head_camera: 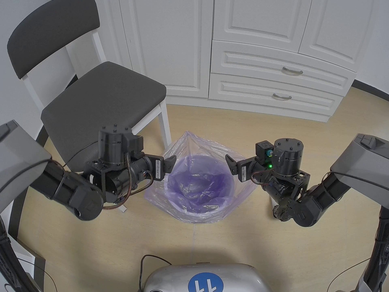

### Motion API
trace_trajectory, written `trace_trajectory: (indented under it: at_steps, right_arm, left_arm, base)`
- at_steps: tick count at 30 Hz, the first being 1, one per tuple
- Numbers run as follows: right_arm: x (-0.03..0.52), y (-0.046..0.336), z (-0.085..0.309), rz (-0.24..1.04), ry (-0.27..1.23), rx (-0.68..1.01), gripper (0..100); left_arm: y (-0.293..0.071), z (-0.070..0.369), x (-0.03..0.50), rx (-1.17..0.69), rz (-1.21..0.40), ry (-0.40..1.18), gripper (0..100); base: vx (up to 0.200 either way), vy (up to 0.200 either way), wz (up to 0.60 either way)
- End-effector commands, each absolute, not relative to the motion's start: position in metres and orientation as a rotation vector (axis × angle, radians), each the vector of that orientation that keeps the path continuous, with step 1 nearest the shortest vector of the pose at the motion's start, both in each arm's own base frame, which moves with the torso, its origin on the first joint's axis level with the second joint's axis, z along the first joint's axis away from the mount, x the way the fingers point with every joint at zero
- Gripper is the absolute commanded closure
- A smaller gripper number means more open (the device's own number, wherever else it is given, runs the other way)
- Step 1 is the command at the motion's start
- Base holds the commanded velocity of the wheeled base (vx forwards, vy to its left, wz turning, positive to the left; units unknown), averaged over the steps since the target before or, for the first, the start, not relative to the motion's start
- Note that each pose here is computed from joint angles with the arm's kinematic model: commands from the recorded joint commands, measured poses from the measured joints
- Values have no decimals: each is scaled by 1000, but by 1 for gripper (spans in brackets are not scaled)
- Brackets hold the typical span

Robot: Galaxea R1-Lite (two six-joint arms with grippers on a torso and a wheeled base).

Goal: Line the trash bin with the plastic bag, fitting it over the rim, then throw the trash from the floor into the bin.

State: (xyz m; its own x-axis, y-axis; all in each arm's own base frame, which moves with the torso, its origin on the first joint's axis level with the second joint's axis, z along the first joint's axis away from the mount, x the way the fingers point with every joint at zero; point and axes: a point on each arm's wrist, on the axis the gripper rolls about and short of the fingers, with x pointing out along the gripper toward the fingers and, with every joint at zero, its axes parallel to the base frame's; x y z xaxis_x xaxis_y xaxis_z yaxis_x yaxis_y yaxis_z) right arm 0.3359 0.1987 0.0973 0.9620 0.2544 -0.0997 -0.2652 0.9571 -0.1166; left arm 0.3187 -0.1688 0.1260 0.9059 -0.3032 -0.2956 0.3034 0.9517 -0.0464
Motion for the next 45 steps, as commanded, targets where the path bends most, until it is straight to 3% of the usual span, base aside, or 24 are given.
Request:
trace_trajectory:
  at_steps: [1,9,16,25,33,45]
  right_arm:
    - [369,203,93,199,116,-104,0]
    - [377,198,69,188,173,-146,0]
    - [370,224,72,226,325,-11,0]
    - [384,226,58,235,357,5,0]
    - [405,215,51,190,343,16,0]
    - [429,210,43,152,311,40,0]
  left_arm:
    - [-184,183,339,-23,-238,420,0]
    - [-207,131,343,47,-99,499,0]
    - [-200,113,343,12,-239,596,0]
    - [-185,73,365,37,-162,667,0]
    - [-177,40,406,-61,-100,595,0]
    - [-163,41,422,-127,-55,547,0]
  base:
    - [0,0,0]
    - [0,0,0]
    - [0,0,0]
    - [0,0,0]
    - [0,0,0]
    - [0,0,0]
